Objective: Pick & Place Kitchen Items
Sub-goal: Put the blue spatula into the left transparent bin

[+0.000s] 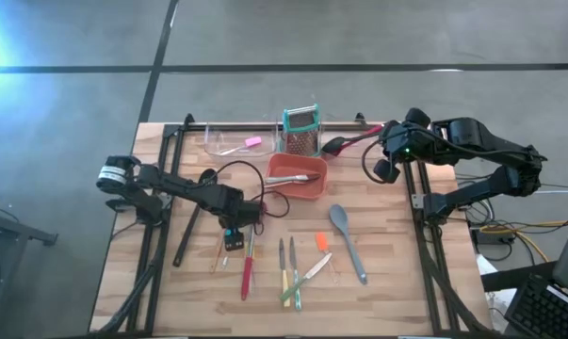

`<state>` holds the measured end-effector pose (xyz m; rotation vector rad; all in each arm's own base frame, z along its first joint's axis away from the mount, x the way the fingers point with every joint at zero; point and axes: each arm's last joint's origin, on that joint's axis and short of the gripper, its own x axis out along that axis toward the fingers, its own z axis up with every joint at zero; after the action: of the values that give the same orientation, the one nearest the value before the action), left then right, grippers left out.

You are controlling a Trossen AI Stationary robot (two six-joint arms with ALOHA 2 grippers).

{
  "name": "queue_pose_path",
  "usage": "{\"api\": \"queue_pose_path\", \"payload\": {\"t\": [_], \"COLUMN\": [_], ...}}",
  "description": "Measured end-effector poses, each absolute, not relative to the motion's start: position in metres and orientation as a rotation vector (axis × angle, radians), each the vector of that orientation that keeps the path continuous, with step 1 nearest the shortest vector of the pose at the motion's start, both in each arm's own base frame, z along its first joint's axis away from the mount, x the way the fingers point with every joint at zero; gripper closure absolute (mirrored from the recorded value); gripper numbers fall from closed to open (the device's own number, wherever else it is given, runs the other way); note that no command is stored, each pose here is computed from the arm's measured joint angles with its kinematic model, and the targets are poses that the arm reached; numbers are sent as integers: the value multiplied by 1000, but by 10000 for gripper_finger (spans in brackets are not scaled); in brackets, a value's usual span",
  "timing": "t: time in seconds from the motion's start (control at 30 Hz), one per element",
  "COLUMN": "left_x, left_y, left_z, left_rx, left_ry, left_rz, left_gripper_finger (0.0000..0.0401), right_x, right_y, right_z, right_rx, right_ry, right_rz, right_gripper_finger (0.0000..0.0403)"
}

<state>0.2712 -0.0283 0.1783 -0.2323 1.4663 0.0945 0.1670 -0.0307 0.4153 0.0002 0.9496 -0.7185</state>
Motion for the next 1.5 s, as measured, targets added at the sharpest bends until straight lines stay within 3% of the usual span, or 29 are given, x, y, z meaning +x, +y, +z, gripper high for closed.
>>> {"api": "queue_pose_path", "payload": {"t": [0.67,0.87,1.17,1.5], "left_x": [253,249,248,256], "left_y": [-20,-19,-18,-19], "left_z": [142,137,134,142], "left_rx": [-337,-343,-380,-414], "left_ry": [1434,1442,1412,1391], "left_rz": [288,340,411,395], "left_gripper_finger": [108,186,380,387], "right_x": [169,169,169,169], "right_y": [-31,-31,-31,-31], "right_z": [416,416,416,416], "right_rx": [-9,-9,-18,-42], "right_ry": [936,936,940,950], "right_rz": [-712,-711,-706,-692], "right_gripper_finger": [358,359,353,354]}}
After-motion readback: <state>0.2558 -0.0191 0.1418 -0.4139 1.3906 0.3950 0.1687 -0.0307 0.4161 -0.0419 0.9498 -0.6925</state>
